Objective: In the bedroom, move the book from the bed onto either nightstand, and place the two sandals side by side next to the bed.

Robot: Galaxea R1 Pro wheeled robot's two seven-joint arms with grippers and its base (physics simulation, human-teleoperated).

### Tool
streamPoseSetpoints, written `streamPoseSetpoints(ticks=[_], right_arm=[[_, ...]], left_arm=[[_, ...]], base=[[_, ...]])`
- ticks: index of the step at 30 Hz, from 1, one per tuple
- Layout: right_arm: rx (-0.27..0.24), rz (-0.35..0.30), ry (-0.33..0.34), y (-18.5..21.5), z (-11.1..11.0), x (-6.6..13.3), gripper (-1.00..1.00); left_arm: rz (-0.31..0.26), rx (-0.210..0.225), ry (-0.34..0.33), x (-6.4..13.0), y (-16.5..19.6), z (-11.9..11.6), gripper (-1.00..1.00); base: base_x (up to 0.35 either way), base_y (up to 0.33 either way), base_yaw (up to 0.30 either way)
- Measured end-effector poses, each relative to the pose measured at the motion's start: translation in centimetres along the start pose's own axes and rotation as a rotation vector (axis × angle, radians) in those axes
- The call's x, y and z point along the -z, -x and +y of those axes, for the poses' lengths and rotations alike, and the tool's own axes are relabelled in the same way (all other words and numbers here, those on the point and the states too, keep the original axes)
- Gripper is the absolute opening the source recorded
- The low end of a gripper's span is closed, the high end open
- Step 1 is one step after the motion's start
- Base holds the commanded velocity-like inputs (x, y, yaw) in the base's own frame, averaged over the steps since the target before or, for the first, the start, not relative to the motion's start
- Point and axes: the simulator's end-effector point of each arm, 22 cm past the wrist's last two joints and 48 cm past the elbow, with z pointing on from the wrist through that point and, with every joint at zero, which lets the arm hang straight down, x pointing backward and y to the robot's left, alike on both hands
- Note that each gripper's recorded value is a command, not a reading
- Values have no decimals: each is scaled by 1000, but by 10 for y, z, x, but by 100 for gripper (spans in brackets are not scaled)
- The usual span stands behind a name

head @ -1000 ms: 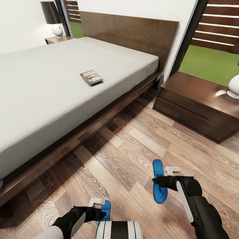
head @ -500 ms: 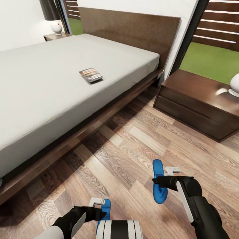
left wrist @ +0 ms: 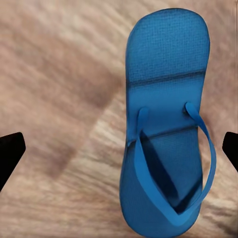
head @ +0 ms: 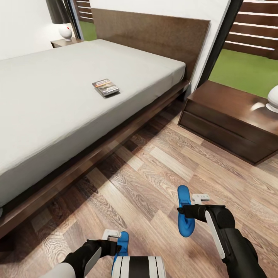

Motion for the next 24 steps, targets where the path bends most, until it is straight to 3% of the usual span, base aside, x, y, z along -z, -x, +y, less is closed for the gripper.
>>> streamPoseSetpoints(ticks=[24], right_arm=[[-2,20,-1,-7,-1,-8,-100]], left_arm=[[5,2,10,-7,-6,-3,100]], base=[[0,0,0]])
